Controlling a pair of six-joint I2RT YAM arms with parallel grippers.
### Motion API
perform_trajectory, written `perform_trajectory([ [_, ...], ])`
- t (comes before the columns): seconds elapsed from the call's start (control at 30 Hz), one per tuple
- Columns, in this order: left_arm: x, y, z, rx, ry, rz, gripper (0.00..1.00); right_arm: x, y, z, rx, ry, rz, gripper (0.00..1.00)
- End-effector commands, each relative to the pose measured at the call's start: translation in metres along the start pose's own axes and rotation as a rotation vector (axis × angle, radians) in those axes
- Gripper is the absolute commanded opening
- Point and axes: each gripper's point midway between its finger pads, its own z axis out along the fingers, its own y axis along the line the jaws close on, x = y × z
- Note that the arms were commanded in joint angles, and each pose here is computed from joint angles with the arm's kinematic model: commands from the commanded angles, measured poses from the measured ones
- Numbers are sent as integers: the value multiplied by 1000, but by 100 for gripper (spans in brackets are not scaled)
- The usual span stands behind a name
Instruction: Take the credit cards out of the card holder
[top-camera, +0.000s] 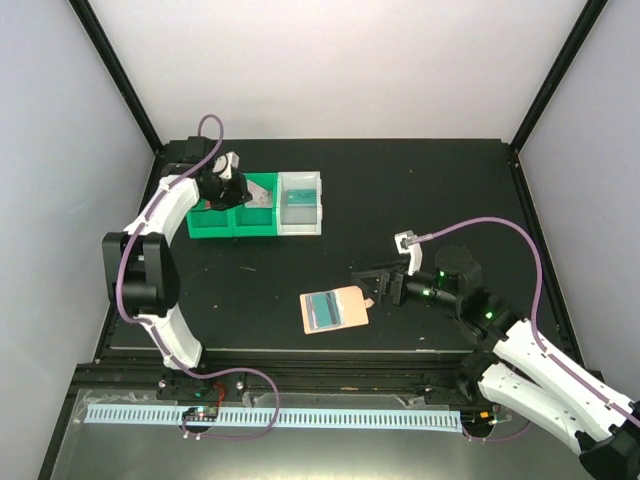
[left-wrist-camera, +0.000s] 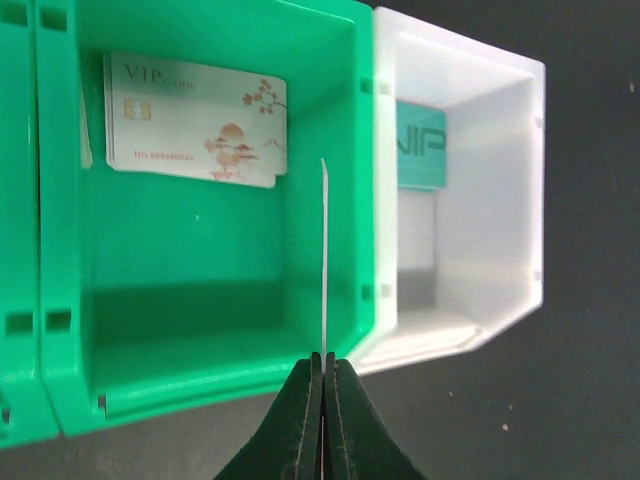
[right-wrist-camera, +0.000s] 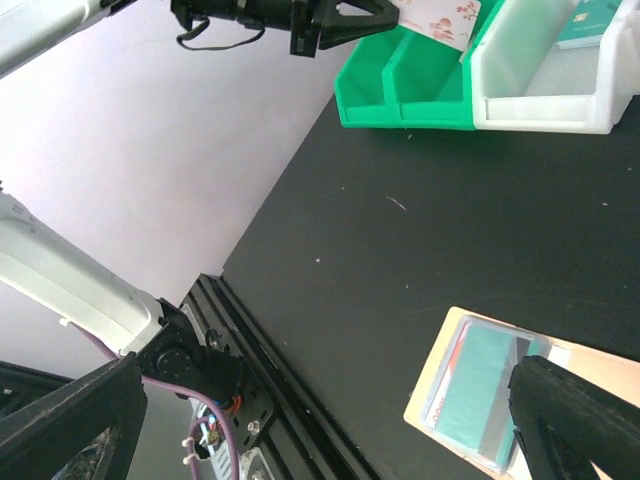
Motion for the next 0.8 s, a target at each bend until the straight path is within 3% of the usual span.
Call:
perform_trajectory([
  [0.0, -26, 7, 9, -32, -22, -22, 2, -10, 7, -5, -8, -39, -27, 100],
  [0.3, -46, 15, 34, -47, -12, -37, 2, -12, 8, -5, -3, -33, -36, 100],
  [0.77, -47, 21, 50, -45, -7, -30, 2, -11, 8, -4, -3, -30, -29, 100],
])
